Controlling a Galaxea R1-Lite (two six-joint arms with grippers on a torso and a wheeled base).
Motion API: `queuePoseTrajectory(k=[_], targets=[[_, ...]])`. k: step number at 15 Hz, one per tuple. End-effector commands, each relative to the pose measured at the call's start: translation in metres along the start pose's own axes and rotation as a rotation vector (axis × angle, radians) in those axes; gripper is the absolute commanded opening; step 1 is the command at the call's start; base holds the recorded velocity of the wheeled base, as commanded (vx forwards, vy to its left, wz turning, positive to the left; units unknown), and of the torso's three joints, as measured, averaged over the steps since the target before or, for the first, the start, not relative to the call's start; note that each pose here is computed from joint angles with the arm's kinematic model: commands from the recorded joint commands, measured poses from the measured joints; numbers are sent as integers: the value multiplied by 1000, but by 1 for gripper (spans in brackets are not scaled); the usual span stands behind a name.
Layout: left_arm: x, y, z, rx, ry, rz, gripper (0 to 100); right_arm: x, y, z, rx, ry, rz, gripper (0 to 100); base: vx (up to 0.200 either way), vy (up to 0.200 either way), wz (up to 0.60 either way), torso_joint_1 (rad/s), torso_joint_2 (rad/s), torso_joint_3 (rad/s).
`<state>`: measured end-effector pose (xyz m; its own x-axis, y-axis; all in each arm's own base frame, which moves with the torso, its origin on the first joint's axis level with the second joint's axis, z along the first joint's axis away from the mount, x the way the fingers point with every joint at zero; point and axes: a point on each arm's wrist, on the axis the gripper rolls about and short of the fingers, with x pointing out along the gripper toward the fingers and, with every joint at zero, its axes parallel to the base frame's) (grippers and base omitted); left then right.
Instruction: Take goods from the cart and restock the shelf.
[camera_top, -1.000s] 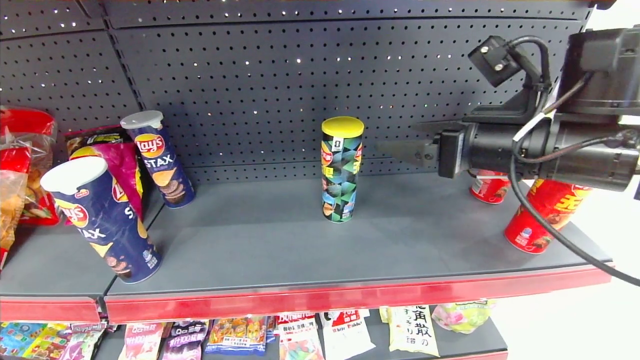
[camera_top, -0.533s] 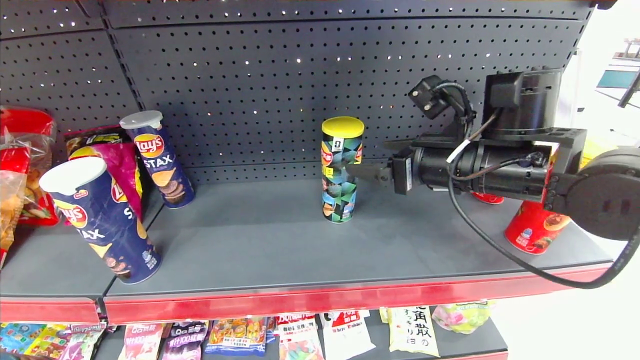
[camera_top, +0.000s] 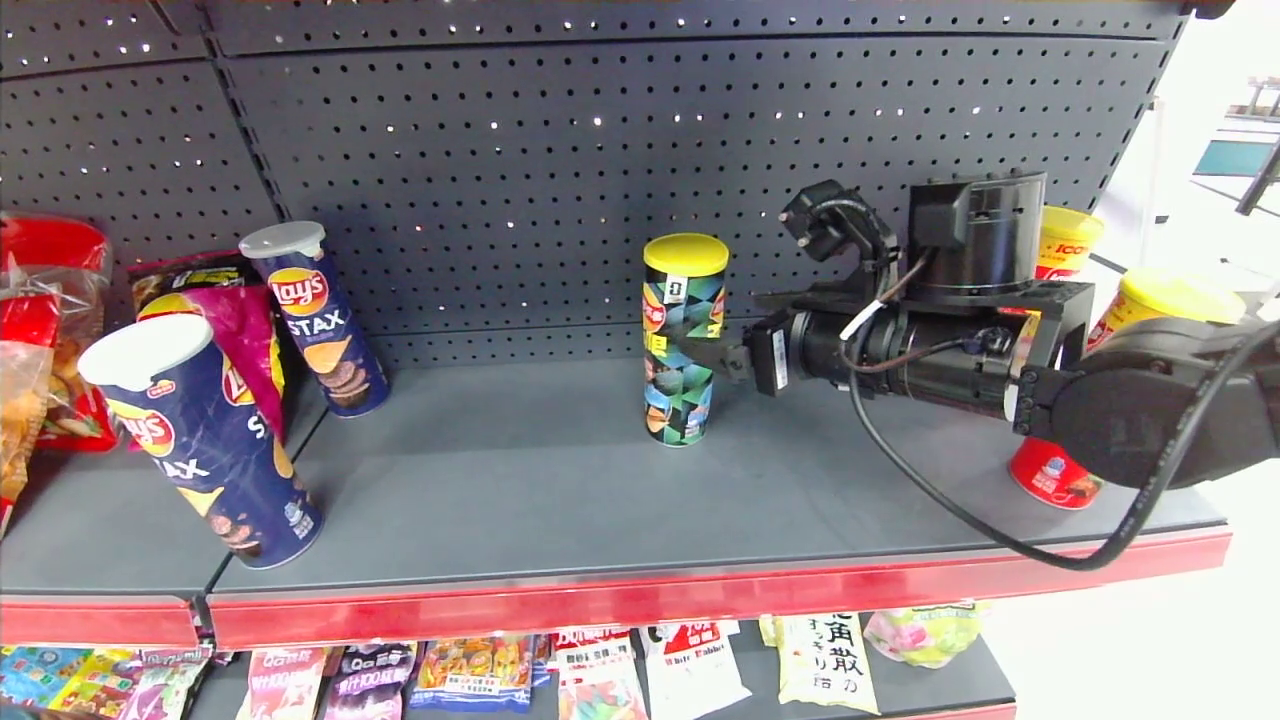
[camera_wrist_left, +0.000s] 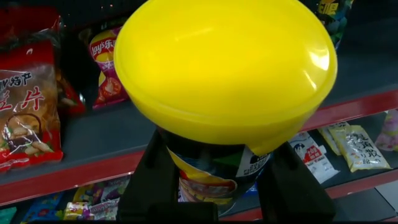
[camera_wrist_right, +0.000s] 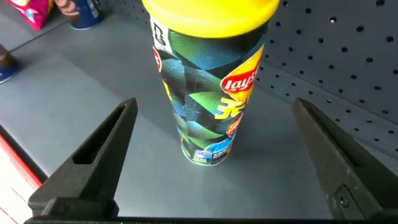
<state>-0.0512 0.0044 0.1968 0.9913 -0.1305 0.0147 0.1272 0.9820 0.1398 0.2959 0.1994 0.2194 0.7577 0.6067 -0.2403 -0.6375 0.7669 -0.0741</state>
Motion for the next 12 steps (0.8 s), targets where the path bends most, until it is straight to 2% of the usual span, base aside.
queuePoseTrajectory(k=[1, 3, 8, 12], targets=[[1, 0, 0, 0, 4, -2, 0, 3, 0, 2, 3, -7, -1, 100, 0, 0, 0, 0, 0, 0], [1, 0, 0, 0, 5, -2, 0, 7, -1, 5, 4, -17, -1, 100, 0, 0, 0, 0, 0, 0], [2, 0, 1, -2, 7, -1, 0, 25, 15, 5, 4, -18, 4, 100, 0, 0, 0, 0, 0, 0], [2, 0, 0, 0, 9, -1, 0, 31, 14, 3, 9, -9, -32, 100, 0, 0, 0, 0, 0, 0]])
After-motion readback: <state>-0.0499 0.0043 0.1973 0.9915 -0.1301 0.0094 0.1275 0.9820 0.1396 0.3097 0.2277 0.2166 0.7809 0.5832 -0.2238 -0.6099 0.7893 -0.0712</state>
